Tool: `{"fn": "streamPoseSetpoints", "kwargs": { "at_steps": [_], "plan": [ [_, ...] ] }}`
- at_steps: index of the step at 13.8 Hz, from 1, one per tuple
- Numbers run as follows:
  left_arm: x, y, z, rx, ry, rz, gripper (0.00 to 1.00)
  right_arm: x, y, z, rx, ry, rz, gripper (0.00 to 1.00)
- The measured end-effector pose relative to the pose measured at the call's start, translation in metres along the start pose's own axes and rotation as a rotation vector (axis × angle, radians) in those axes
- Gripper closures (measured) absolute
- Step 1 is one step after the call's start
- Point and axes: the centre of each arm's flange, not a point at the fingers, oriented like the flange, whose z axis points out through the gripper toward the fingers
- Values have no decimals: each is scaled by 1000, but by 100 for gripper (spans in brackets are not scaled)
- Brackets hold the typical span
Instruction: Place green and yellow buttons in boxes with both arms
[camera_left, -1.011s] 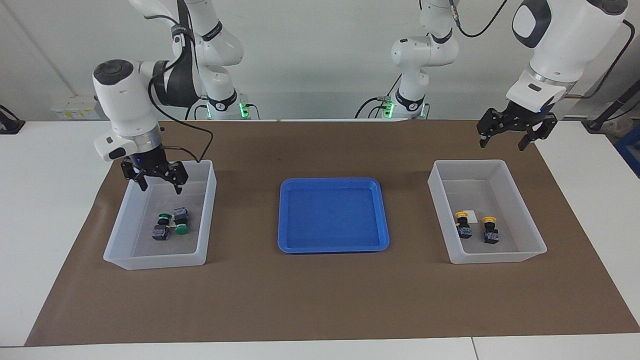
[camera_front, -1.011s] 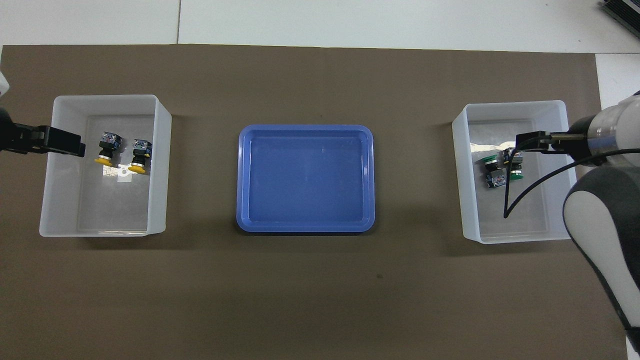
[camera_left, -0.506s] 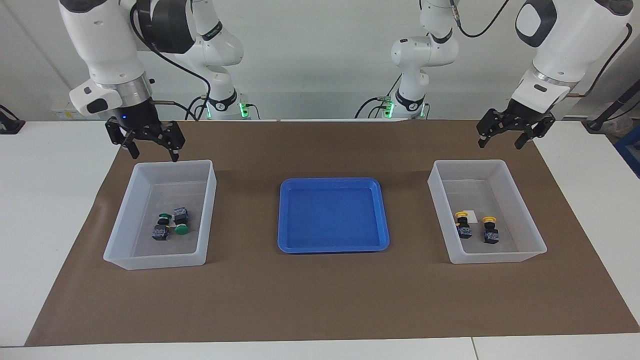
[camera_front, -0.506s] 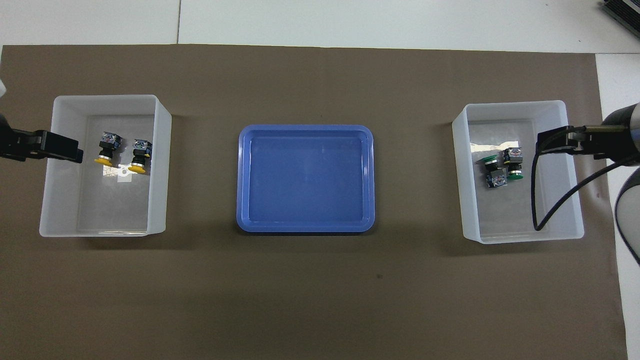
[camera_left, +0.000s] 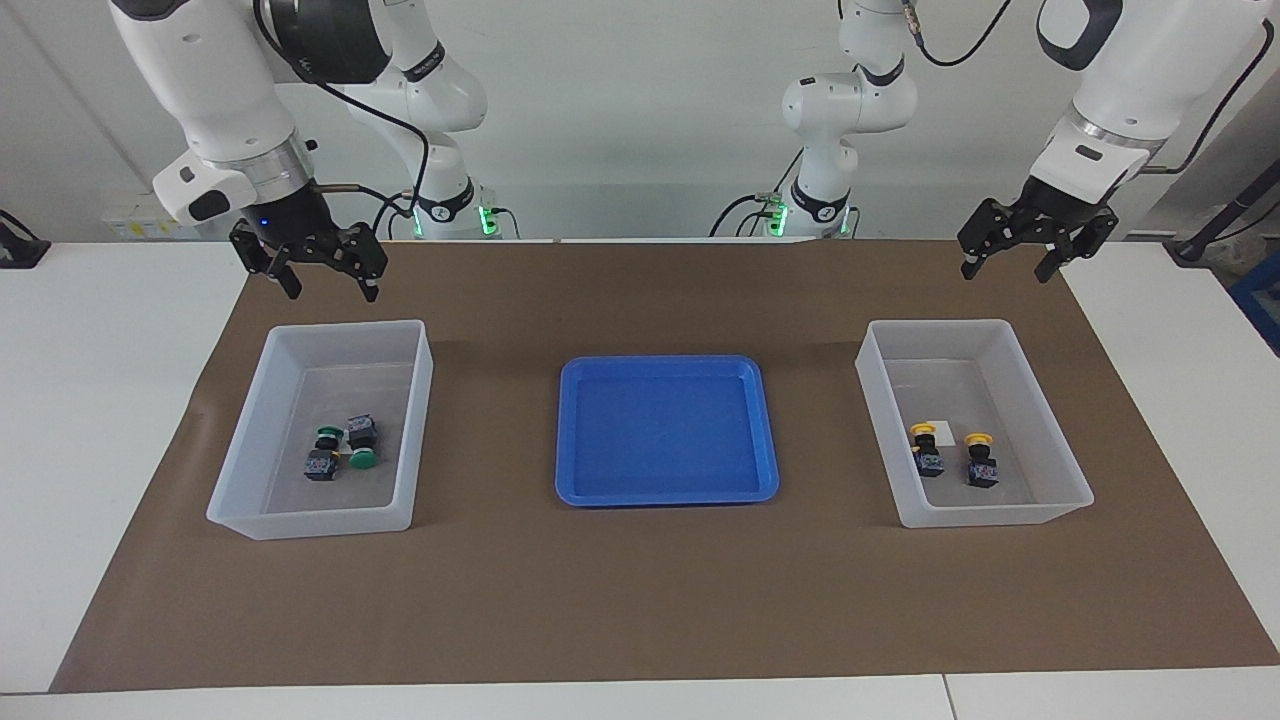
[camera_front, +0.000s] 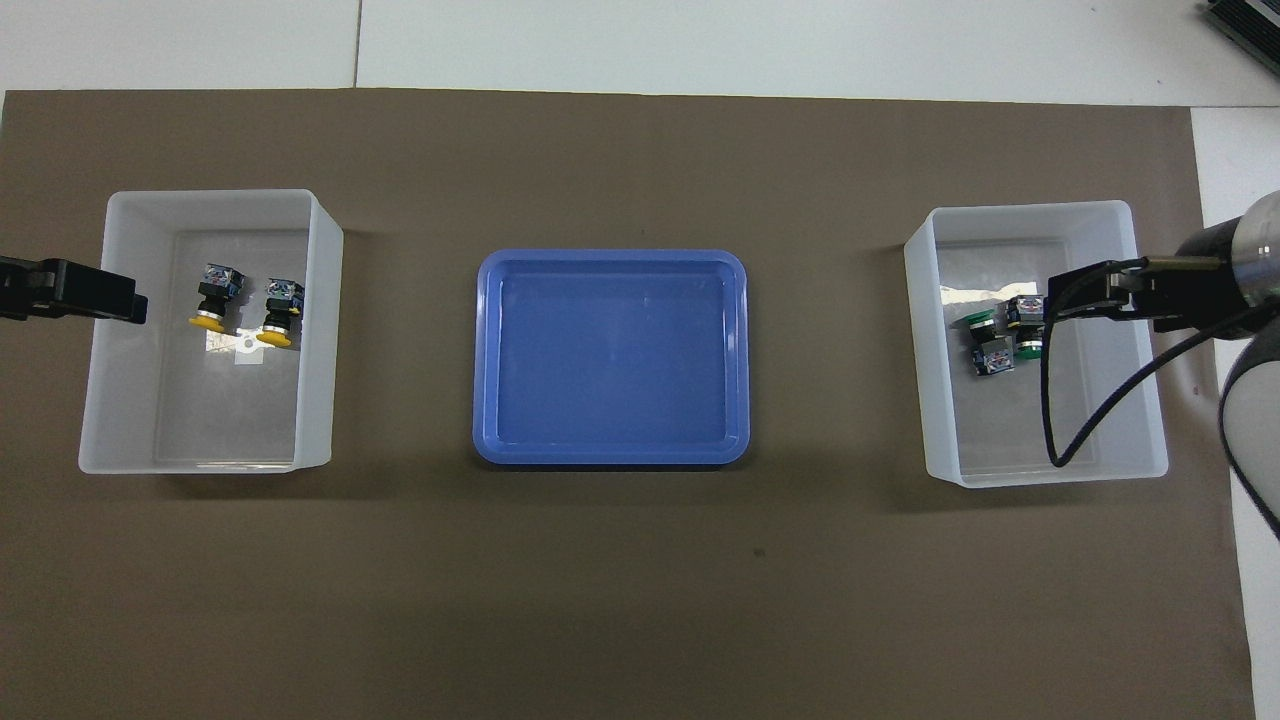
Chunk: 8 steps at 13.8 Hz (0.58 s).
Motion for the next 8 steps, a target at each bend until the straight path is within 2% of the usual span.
{"fn": "streamPoseSetpoints", "kwargs": {
  "at_steps": [8],
  "plan": [
    [-1, 5, 0, -1, -5, 8, 0, 0, 1, 0, -6, 1, -1, 0]
  ]
}}
